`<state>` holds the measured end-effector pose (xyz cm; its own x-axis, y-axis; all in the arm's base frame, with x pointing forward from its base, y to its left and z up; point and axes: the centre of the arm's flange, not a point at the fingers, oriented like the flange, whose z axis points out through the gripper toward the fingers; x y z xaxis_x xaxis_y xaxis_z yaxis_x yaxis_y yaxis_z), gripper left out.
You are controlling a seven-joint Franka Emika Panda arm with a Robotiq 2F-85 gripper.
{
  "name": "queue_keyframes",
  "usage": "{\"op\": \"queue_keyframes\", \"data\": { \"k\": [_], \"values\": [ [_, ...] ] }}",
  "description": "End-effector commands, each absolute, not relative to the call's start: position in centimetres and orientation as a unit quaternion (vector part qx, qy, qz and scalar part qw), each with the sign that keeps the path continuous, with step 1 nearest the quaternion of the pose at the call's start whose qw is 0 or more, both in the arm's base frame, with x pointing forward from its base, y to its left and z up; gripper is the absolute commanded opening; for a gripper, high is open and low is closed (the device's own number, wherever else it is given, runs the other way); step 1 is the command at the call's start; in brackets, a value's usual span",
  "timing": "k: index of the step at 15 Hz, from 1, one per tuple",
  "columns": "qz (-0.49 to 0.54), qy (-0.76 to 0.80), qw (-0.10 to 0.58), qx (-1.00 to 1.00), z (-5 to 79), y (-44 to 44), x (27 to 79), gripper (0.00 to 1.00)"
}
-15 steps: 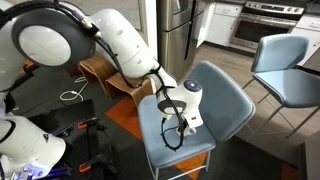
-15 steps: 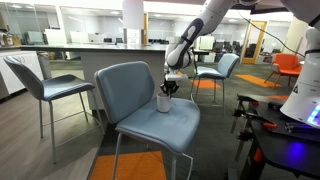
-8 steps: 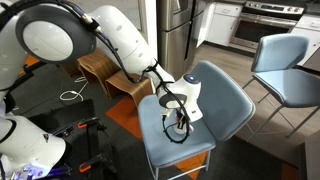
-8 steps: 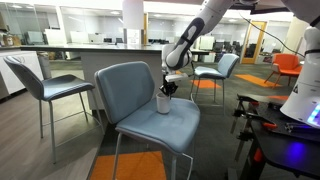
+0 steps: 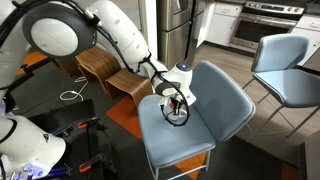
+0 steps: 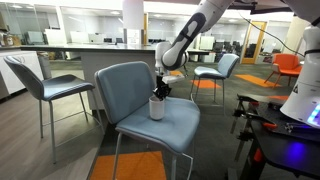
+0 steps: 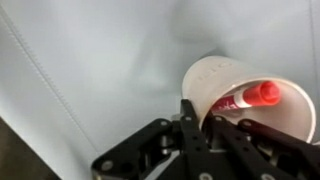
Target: Move the white cup to the left
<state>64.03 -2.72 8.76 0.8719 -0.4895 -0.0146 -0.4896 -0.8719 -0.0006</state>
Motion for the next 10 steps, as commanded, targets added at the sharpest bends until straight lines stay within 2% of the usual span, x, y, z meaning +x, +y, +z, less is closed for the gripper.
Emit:
{"op": "queue_keyframes", "data": {
  "k": [1, 10],
  "values": [
    [0.012, 0.204, 0.017, -0.979, 9.6, -0.8, 63.3, 0.03],
    [0.030, 0.141, 0.028, -0.989, 9.1, 1.5, 61.4, 0.03]
  ]
}}
